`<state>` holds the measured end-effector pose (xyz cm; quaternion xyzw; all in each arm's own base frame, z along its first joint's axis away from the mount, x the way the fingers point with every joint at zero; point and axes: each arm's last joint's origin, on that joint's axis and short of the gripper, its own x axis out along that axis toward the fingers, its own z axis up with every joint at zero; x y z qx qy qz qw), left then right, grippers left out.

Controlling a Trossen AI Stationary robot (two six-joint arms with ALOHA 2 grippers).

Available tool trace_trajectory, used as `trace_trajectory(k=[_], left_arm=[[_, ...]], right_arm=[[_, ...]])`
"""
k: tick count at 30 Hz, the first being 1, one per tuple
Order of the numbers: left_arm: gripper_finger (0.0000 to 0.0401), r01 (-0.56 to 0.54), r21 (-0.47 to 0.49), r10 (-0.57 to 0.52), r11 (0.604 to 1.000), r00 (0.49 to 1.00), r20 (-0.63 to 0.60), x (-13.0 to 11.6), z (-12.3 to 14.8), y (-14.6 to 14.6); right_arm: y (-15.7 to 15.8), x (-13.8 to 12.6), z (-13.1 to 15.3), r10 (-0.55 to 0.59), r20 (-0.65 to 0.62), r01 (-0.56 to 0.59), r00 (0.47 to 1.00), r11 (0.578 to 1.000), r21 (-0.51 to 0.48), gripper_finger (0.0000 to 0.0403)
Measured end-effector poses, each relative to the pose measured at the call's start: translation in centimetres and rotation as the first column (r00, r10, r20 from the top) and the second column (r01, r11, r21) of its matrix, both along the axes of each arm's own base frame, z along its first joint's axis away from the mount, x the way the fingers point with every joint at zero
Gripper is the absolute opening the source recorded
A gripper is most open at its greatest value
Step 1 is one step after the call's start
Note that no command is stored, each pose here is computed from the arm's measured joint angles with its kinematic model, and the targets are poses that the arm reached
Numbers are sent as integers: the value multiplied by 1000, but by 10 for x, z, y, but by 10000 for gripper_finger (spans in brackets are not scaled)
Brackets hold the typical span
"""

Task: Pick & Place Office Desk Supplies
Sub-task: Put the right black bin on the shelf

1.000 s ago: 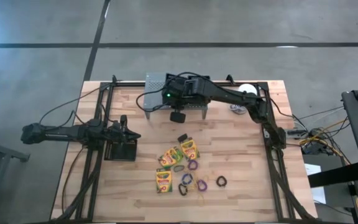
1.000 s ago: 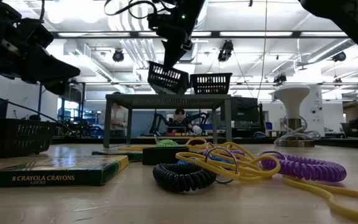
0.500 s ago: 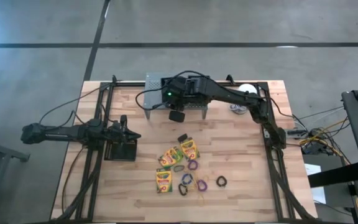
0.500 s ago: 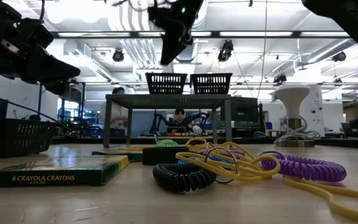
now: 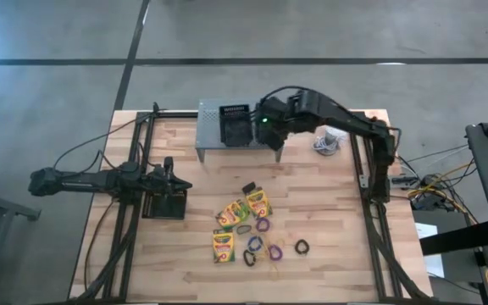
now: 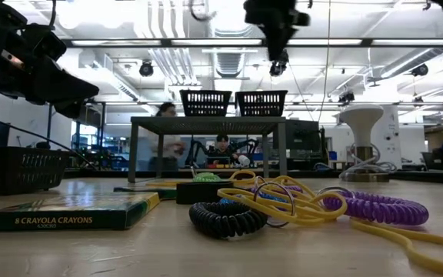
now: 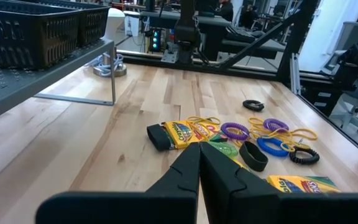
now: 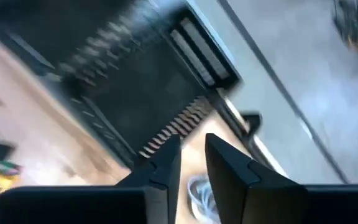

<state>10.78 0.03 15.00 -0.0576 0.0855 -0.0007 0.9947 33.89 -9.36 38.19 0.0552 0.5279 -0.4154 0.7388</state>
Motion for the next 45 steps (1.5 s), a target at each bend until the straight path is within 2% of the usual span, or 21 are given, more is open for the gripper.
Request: trace_trajectory(k=[6,13,16,20,27,35,45], left_arm=[[14,0,0,0,1000,1000,1,0,0,0],[14,0,0,0,1000,1000,3,0,0,0],[14,0,0,0,1000,1000,3,0,0,0],[14,0,0,0,1000,1000,3,0,0,0],[14,-3,-14,3,1000,1000,2,0,0,0],[14,-3,-18,3,1000,1000,3,0,0,0],[14,-3,-18,3,1000,1000,2,0,0,0]], right_arm=[[-22,-23,-28,-133,14,132,991,991,22,38],[-38,-27,-54,-117,171,95,978,986,134,31],[-39,-29,-59,-120,176,96,977,985,144,31],[-38,-31,-59,-128,181,102,975,984,145,31],[-37,-39,-58,-224,188,203,956,971,124,31],[-39,-31,-72,-204,150,185,967,974,130,31],[-32,-36,-59,-187,201,167,962,980,110,31]])
